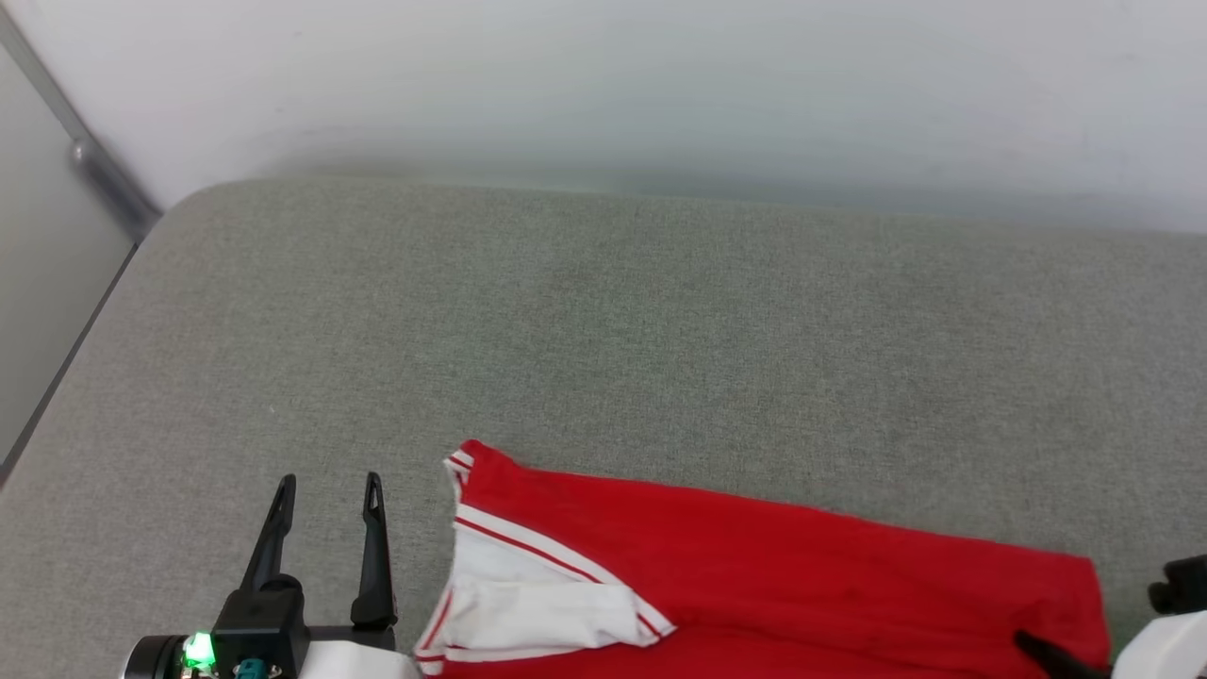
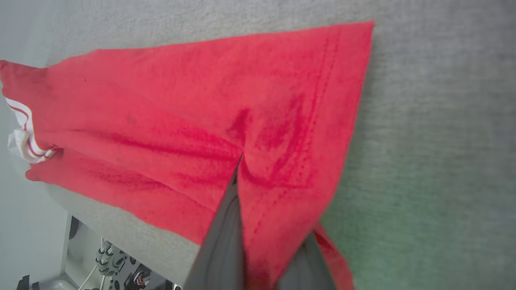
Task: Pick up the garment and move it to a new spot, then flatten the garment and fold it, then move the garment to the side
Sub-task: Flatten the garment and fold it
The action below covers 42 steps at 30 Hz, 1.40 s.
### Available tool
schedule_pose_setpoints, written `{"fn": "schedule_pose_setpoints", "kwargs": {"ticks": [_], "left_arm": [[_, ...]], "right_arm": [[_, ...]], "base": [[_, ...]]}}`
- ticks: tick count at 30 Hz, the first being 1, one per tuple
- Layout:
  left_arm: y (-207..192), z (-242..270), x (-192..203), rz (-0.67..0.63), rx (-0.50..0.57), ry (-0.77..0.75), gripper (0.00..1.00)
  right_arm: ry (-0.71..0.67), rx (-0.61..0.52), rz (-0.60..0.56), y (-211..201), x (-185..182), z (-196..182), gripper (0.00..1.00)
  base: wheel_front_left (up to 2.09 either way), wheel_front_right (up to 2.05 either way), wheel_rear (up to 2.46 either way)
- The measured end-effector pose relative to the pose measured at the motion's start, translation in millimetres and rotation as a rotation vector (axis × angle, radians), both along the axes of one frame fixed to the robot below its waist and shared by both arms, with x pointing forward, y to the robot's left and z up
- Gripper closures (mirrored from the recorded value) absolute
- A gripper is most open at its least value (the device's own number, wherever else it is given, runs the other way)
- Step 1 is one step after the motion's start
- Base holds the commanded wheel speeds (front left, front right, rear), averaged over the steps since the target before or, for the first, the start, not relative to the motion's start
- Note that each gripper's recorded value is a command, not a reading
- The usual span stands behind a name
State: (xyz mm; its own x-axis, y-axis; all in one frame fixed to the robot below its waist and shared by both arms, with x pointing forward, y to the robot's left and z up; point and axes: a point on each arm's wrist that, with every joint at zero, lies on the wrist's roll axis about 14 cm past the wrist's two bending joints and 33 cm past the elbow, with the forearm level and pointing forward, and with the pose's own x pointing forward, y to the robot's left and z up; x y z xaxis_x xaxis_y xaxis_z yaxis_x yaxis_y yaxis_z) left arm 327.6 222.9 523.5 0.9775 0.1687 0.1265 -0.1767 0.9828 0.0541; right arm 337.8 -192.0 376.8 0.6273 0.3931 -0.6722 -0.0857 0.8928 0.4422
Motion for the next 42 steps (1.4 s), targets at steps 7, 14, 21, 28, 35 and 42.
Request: {"fn": "schedule_pose_setpoints", "kwargs": {"ticks": [7,14,21,28,35,42], "left_arm": [[-4,1,-6,-0.020,0.006,-0.007,0.00],[-3,1,-12,-0.025,0.006,-0.009,0.00],[-5,-1,-11,-0.030,-0.001,-0.006,0.00],[-6,-2,-4,-0.032,-0.006,0.001,0.00],[-5,-6,6,-0.029,-0.012,0.014,0.00],[-2,-11,12,-0.016,-0.020,0.029,0.00]], "right_arm": [[-0.058,-0.071,-0.086,-50,5,19,1.00],[-0.129,-0.102,0.027,-39,5,46,1.00],[-0.221,-0.051,0.286,34,5,83,1.00],[-0.264,-0.045,0.538,108,8,100,1.00],[-0.273,-0.019,0.746,184,10,96,1.00],[-0.242,-0.055,0.884,232,12,73,1.00]], "base": [[0.00,0.00,0.00],[0.00,0.00,0.00],[0.00,0.00,0.00],[0.00,0.00,0.00],[0.00,0.00,0.00],[0.00,0.00,0.00]]}}
